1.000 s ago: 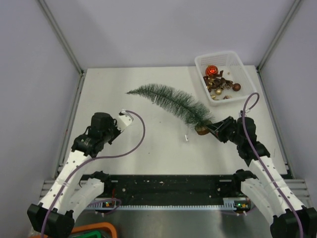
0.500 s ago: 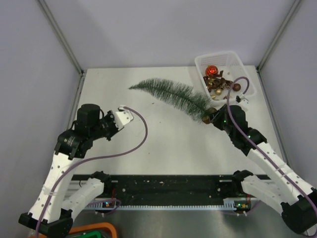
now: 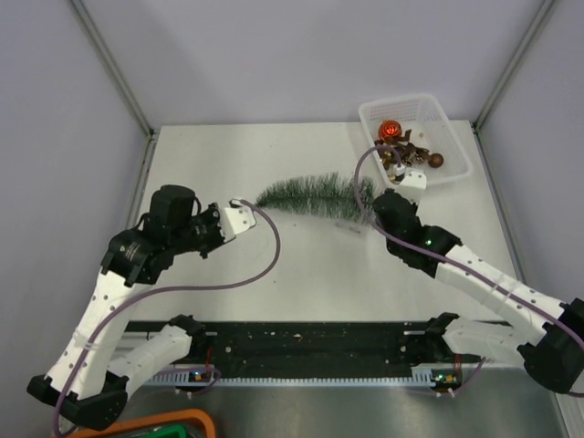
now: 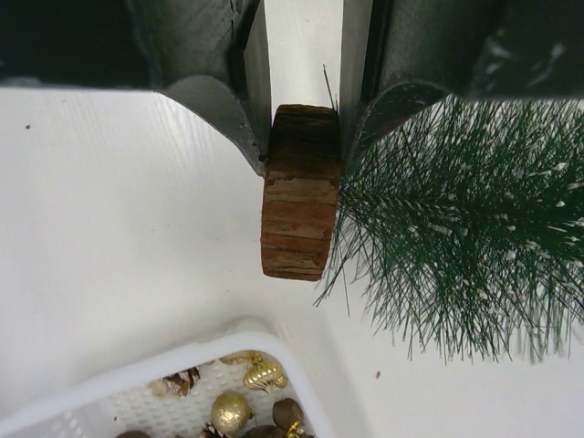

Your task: Decorate the small christmas tree

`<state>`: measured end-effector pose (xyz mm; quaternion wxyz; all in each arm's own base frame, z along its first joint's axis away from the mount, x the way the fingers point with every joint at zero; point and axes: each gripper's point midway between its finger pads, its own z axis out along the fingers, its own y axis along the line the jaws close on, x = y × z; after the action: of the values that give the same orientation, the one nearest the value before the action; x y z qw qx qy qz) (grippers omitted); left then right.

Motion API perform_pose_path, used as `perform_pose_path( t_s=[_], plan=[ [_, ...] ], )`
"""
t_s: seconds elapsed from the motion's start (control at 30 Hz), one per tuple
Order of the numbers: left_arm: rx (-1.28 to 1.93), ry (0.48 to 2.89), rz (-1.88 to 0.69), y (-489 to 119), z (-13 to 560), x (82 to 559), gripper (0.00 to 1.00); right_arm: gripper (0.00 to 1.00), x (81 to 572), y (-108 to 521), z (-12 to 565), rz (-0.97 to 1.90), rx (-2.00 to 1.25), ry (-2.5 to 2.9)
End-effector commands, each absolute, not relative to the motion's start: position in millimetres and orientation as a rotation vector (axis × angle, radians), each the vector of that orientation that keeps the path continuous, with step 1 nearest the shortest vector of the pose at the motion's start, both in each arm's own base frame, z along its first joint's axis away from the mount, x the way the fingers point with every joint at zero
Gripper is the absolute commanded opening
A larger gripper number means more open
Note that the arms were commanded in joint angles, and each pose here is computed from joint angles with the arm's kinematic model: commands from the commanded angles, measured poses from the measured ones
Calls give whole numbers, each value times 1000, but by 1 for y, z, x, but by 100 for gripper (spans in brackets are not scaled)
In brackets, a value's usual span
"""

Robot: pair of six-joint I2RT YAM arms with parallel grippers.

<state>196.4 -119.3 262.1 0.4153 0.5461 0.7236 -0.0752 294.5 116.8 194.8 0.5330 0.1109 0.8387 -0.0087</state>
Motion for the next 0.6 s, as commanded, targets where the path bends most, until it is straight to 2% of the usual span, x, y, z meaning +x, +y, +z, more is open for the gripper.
perform_pose_path(
  t_s=[0.0,0.2,0.37,0.57],
  plan=[
    [1324,1603,46,-114,314,236,0,0,290,115,231,-136,106,1882],
    [1368,1479,159,-123,330,267,0,0,274,131,225,-20,-53,1918],
    [1456,1372,205,-133,326,279,0,0,263,124,238,4,-66,1922],
    [1367,1359,241,-137,331,301,0,0,250,129,254,55,-171,1957]
  ],
)
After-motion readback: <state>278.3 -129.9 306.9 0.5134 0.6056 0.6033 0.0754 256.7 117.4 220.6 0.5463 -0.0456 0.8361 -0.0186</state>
